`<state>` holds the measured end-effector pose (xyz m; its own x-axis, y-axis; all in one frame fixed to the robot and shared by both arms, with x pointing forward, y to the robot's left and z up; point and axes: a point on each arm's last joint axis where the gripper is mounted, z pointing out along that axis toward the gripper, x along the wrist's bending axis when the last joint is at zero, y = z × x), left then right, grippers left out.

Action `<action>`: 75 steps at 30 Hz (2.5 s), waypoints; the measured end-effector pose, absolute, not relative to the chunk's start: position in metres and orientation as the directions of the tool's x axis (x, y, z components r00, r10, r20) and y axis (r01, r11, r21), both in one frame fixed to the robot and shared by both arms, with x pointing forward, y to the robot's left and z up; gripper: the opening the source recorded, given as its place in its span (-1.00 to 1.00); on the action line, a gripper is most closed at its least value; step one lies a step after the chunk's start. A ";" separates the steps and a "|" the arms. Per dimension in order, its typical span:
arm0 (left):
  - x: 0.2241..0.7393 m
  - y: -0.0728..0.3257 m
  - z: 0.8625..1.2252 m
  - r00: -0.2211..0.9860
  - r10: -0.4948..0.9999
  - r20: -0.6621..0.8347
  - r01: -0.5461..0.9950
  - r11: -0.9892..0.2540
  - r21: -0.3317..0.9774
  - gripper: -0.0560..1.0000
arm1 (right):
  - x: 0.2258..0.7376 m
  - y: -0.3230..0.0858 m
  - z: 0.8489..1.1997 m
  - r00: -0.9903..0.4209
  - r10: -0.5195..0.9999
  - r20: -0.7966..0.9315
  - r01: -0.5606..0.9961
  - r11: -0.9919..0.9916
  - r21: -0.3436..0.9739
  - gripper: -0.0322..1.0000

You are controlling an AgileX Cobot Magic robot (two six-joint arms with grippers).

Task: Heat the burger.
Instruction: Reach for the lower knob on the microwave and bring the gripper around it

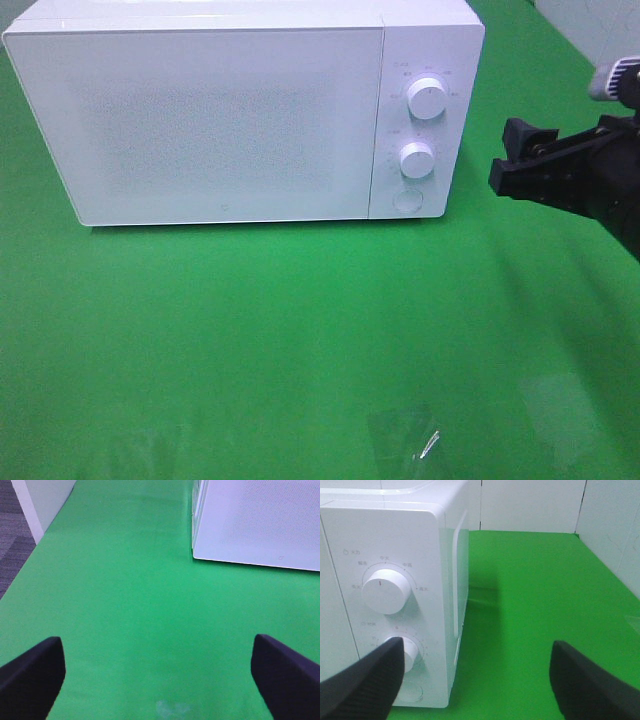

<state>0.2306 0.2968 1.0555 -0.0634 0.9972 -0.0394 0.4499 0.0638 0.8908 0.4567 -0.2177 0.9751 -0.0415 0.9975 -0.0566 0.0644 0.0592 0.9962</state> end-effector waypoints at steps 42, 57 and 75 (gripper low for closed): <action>0.231 0.297 1.055 -0.063 0.997 -0.039 0.450 0.064 0.891 0.90 | 0.495 -0.140 0.922 -0.027 0.992 -0.123 0.101 0.125 0.987 0.54; 0.231 0.297 1.055 -0.063 0.997 -0.039 0.450 0.064 0.891 0.90 | 0.525 -0.125 0.907 -0.045 0.991 -0.126 0.096 0.130 0.987 0.54; 0.231 0.297 1.055 -0.063 0.997 -0.039 0.450 0.064 0.891 0.90 | 0.551 -0.123 0.895 -0.031 0.994 -0.104 0.108 0.107 0.988 0.54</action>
